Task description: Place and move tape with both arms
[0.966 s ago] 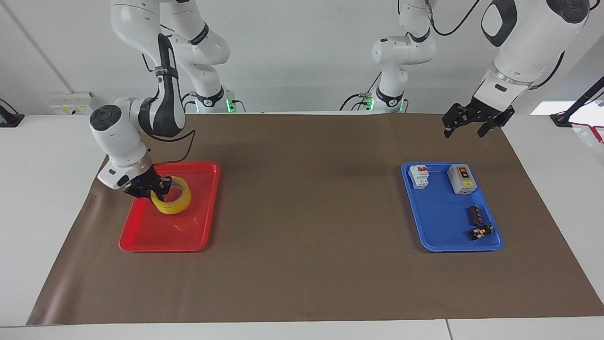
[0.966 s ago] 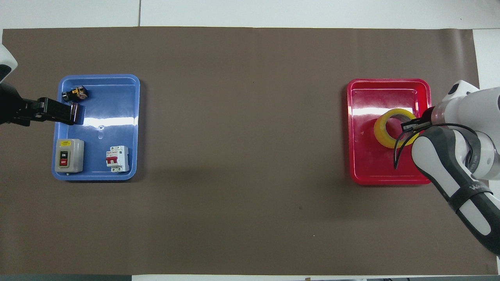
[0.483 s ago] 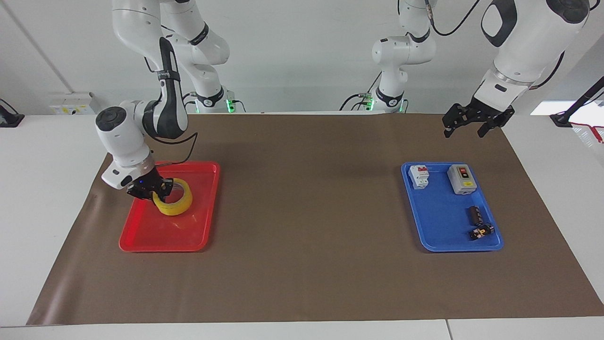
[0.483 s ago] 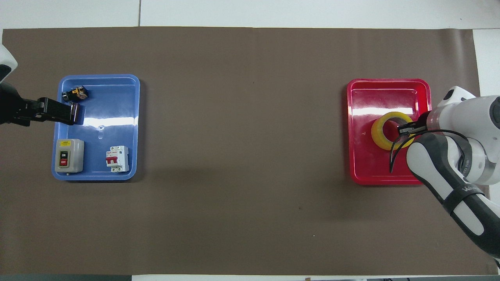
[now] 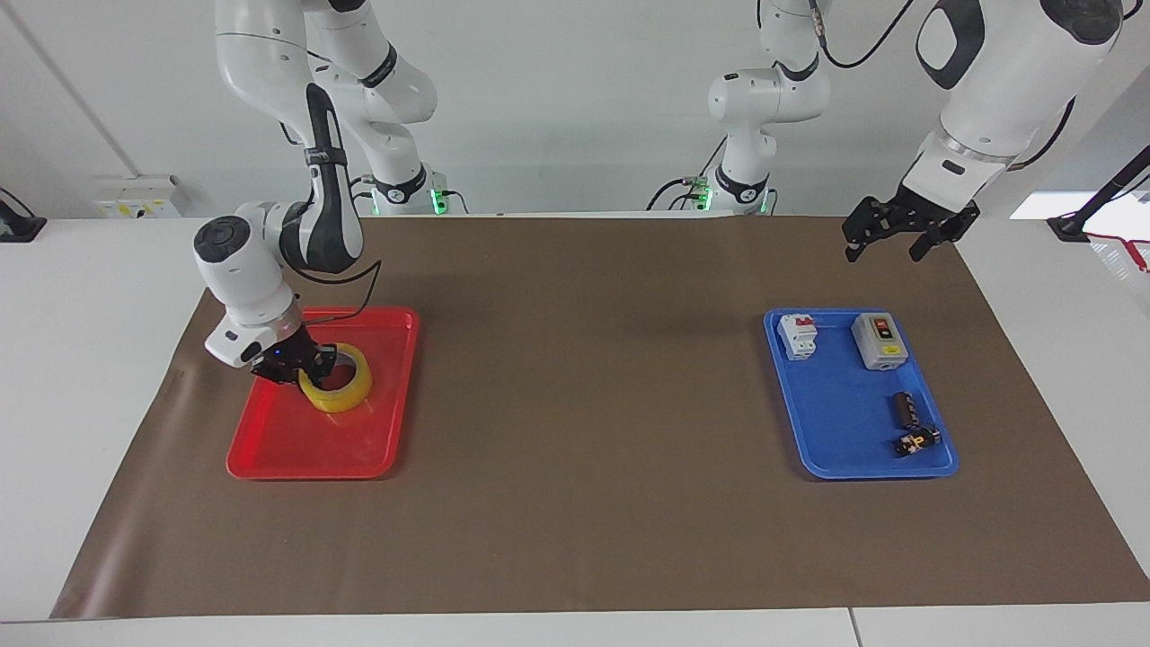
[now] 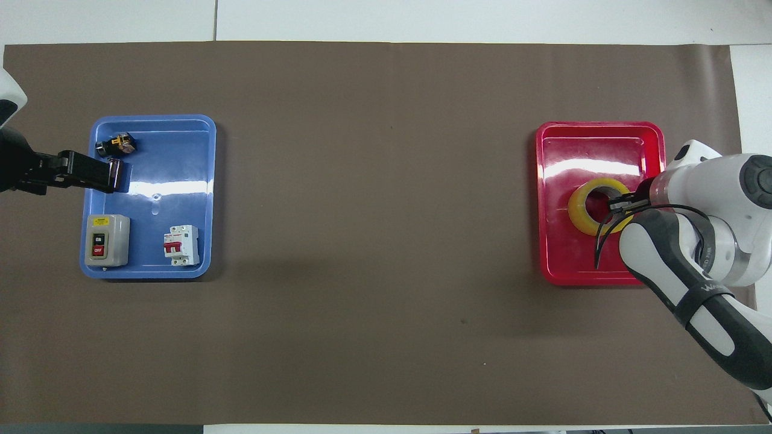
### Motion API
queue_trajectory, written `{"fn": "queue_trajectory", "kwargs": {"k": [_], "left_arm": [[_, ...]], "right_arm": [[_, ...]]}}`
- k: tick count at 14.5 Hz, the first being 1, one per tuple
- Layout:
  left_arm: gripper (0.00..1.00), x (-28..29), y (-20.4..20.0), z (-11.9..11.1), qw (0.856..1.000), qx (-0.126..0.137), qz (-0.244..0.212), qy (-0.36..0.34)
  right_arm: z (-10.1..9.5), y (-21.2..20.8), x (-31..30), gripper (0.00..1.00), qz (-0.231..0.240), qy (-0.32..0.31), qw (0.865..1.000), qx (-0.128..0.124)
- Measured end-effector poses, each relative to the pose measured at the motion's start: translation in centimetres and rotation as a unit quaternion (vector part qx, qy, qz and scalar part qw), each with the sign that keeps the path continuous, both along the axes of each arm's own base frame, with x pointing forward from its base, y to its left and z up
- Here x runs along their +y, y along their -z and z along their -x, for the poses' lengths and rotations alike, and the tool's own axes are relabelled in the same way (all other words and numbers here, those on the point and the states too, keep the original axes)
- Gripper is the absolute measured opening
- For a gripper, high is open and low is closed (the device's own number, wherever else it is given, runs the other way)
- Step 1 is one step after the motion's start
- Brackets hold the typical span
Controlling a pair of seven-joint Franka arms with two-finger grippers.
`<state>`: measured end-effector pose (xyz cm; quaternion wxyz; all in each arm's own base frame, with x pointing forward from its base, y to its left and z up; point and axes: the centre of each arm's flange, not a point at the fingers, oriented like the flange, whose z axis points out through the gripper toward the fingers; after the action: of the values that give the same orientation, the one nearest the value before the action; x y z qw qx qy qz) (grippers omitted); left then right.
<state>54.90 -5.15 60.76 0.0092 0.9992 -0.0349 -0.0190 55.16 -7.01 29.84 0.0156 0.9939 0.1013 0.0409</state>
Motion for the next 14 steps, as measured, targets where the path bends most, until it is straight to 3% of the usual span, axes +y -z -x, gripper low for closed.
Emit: {"fn": "queue_trajectory", "kwargs": {"k": [2,4,6,8,11,14], "left_arm": [[1.0,0.0,0.0,0.0,1.0,0.0,0.0,0.0],[1.0,0.0,0.0,0.0,1.0,0.0,0.0,0.0],[1.0,0.0,0.0,0.0,1.0,0.0,0.0,0.0],[1.0,0.0,0.0,0.0,1.0,0.0,0.0,0.0],[1.0,0.0,0.0,0.0,1.0,0.0,0.0,0.0],[1.0,0.0,0.0,0.0,1.0,0.0,0.0,0.0]], "right_arm": [[-0.4,-0.5,0.0,0.36,0.001,0.0,1.0,-0.007],[-1.6,-2.5,0.1,0.59,0.003,-0.001,1.0,-0.027],[-3.0,-6.7,0.5,0.78,0.002,0.016,0.999,-0.039],[-4.2,-12.2,1.9,0.99,-0.002,0.042,0.999,-0.031],[-4.6,-19.6,4.3,1.0,-0.008,0.102,0.995,-0.006],[-2.9,-26.4,5.6,1.0,-0.012,0.149,0.989,-0.004]]}}
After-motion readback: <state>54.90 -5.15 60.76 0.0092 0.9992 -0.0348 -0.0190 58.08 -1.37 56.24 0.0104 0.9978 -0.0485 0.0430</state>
